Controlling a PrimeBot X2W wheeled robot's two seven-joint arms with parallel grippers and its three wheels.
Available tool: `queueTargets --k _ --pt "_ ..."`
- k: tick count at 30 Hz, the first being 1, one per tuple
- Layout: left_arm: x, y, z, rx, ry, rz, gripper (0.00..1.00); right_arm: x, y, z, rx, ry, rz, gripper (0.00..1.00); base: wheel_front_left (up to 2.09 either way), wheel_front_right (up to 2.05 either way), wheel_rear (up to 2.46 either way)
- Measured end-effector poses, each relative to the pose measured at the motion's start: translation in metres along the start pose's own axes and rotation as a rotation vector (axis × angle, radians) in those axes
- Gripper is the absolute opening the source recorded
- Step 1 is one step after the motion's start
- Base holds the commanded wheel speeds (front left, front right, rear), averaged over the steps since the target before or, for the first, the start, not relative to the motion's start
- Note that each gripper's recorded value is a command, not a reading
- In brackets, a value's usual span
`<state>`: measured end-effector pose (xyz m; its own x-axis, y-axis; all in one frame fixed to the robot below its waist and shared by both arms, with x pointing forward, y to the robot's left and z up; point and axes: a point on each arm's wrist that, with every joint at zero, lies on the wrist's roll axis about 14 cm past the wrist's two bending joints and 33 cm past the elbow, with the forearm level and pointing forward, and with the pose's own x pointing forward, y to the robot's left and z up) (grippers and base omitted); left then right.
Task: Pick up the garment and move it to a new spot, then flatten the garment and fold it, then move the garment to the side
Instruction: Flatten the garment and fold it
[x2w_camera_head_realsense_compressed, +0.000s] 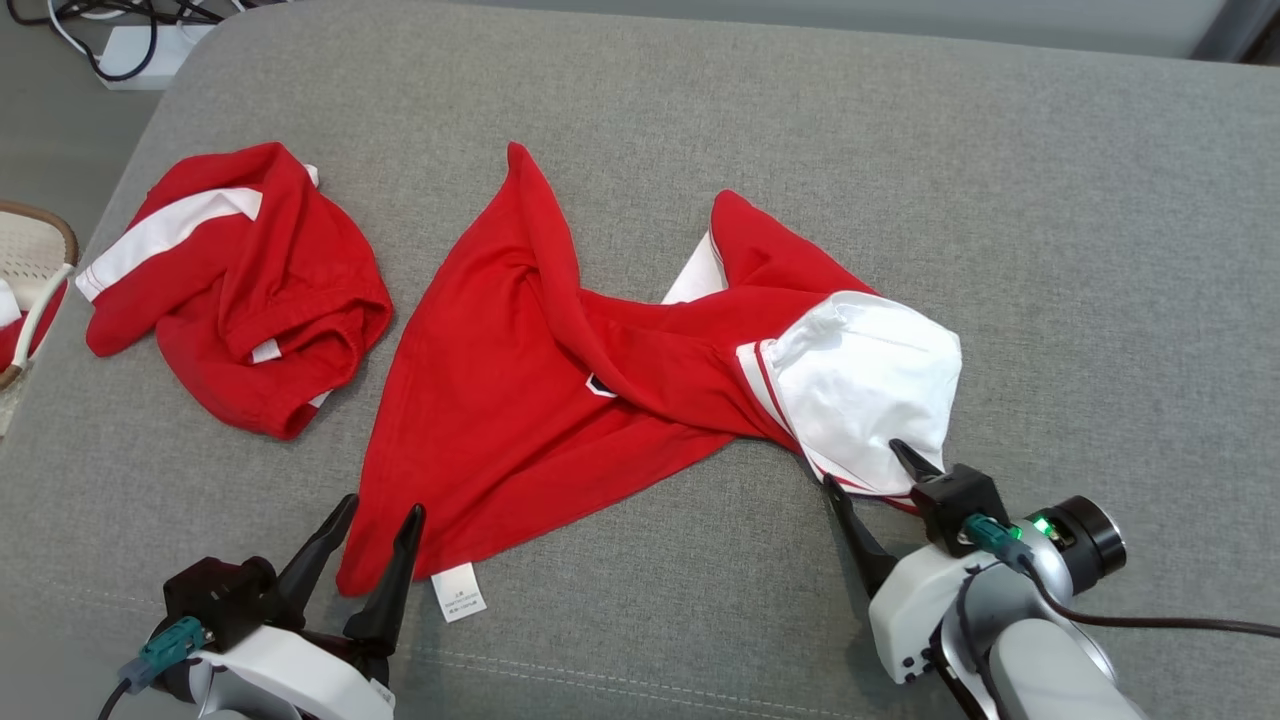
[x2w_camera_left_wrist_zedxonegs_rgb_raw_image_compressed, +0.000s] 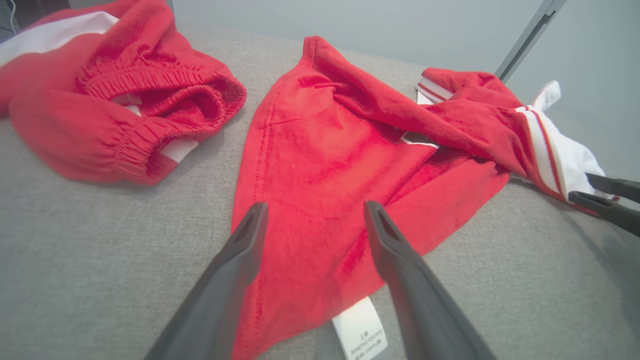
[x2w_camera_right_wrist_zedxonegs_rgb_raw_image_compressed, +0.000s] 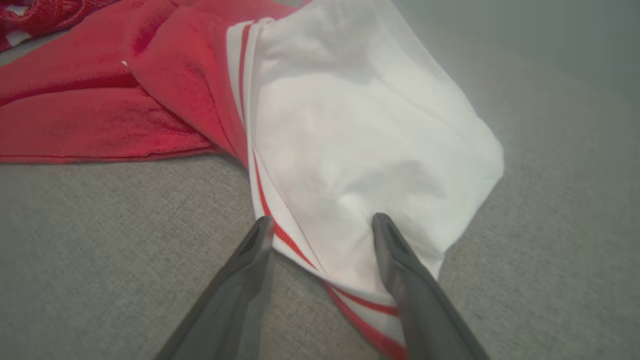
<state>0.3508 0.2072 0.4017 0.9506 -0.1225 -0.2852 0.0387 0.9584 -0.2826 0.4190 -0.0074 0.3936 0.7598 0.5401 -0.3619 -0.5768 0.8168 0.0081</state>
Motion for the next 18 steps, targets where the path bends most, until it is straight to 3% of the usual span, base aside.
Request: queueTargets --k 8,9,10,13,18 --pt "-0.002 -0.002 0.001 -0.005 -0.005 -0.006 1.00 0.013 0.011 -0.012 -0.114 0.138 0.045 1.00 0.00 0.00 0.00" --pt "-0.003 -0.001 0.002 -0.004 -0.005 -0.002 1.00 0.015 0.011 -0.011 -0.130 0.148 0.045 0.54 0.00 0.00 0.00" --pt "-0.006 0.001 0.002 -0.006 -0.007 0.008 1.00 0.020 0.007 -0.003 -0.135 0.140 0.035 0.00 0.00 0.00 0.00" --pt "-0.009 0.005 0.002 -0.004 -0.008 0.019 1.00 0.025 -0.006 0.021 -0.135 0.074 -0.004 0.00 0.00 0.00 0.00" --pt "-0.011 0.003 0.001 -0.008 -0.008 0.018 1.00 0.037 -0.036 0.116 -0.212 -0.174 -0.094 0.00 0.00 0.00 0.00"
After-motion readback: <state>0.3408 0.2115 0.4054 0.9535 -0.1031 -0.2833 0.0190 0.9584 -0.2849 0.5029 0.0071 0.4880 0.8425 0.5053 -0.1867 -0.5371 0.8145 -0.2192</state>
